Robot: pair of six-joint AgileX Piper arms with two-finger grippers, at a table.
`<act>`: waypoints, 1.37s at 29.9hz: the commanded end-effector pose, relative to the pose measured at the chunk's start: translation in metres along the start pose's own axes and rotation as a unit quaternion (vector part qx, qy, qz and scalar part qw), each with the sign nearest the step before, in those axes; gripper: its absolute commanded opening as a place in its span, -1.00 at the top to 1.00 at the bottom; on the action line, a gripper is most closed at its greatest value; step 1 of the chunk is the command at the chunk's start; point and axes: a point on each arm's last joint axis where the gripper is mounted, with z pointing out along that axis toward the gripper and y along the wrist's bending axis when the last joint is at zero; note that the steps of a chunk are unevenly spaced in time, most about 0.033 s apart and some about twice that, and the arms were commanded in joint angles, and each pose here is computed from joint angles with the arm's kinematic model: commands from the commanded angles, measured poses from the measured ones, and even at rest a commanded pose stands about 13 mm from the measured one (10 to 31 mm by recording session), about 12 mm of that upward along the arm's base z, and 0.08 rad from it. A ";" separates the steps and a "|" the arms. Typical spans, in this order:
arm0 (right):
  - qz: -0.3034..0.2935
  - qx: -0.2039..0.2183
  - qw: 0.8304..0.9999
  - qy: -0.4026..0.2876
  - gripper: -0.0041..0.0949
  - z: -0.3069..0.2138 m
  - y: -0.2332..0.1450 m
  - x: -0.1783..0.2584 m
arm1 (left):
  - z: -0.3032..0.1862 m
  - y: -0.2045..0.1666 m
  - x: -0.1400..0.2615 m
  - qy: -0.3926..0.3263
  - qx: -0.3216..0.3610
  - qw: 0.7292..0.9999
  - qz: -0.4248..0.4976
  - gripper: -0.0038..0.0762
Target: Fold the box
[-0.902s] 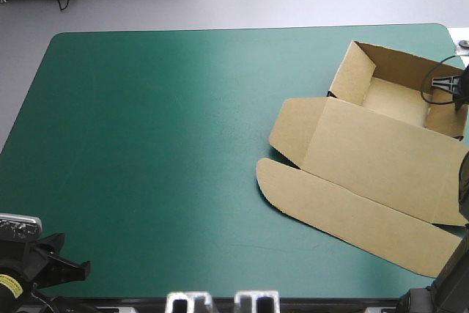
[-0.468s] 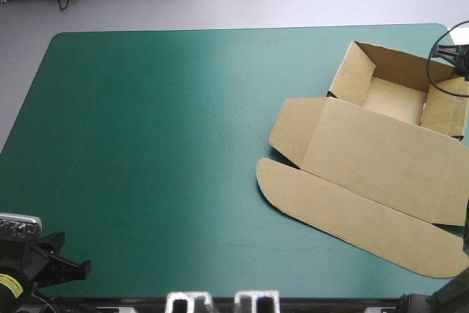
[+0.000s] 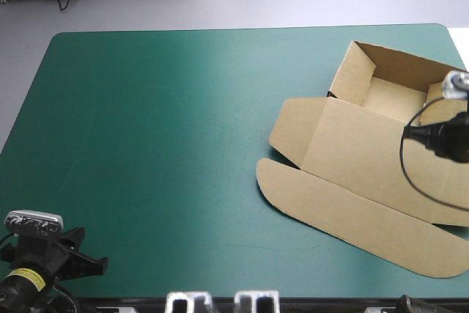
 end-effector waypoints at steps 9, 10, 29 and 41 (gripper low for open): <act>-0.061 0.009 0.989 -0.133 0.95 -0.004 0.021 0.118 | -0.019 -0.001 0.000 -0.097 0.026 0.995 0.007 0.93; -0.062 0.009 0.989 -0.137 0.95 -0.003 0.023 0.126 | -0.019 -0.001 0.000 -0.098 0.029 0.995 0.014 0.93; 0.003 0.108 0.967 -0.230 0.96 -0.011 0.015 0.189 | -0.019 -0.006 0.002 -0.093 0.052 0.993 0.051 0.93; 0.003 0.108 0.967 -0.230 0.96 -0.011 0.015 0.189 | -0.019 -0.006 0.004 -0.082 0.052 0.994 0.051 0.93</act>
